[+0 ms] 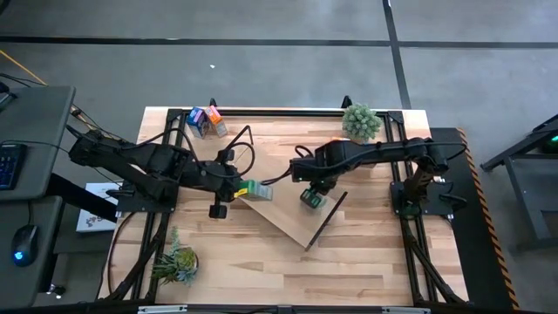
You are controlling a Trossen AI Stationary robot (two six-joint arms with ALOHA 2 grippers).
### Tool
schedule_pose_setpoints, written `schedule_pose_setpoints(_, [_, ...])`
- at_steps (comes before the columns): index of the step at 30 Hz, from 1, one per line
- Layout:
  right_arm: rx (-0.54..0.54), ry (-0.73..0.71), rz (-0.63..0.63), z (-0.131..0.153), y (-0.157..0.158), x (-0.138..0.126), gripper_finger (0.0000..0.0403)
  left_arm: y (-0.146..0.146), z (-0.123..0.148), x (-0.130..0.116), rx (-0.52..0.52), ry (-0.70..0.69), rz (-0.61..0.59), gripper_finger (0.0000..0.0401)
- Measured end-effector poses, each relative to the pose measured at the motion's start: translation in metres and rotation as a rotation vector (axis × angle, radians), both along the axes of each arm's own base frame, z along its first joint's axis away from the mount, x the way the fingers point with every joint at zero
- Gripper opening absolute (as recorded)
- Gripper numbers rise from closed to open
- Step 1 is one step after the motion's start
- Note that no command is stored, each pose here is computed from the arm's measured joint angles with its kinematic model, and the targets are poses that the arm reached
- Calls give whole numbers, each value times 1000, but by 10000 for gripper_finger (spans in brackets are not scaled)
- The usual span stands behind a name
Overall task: Stack cereal on shelf
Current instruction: Put the top green cereal box on the shelf
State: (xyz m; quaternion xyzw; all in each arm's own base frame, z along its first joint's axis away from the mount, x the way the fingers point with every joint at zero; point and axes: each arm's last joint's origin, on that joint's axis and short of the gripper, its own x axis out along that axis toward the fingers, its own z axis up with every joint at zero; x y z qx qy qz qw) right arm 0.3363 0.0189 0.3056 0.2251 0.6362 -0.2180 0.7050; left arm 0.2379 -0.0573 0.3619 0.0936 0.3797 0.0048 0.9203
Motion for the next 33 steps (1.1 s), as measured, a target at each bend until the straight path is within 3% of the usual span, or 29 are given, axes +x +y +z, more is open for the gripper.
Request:
schedule_pose_setpoints(7, [-9, -37, 50, 1, -7, 4, 0, 0, 0, 0, -1, -2, -1, 106])
schedule_pose_setpoints(14, [-40, -55, 58, 17, -14, -11, 0, -1, 0, 1, -23, -3, -22, 106])
schedule_pose_setpoints(19, [-67, 56, 58, 20, -15, -26, 0, -1, 0, 1, -24, -3, -22, 106])
schedule_pose_setpoints(26, [-54, 10, 79, 14, -15, -15, 0, -1, 1, 1, -27, -5, -18, 106])
schedule_pose_setpoints(33, [-28, 52, 88, 0, -16, -4, 0, -1, 1, 1, -45, -8, -2, 106])
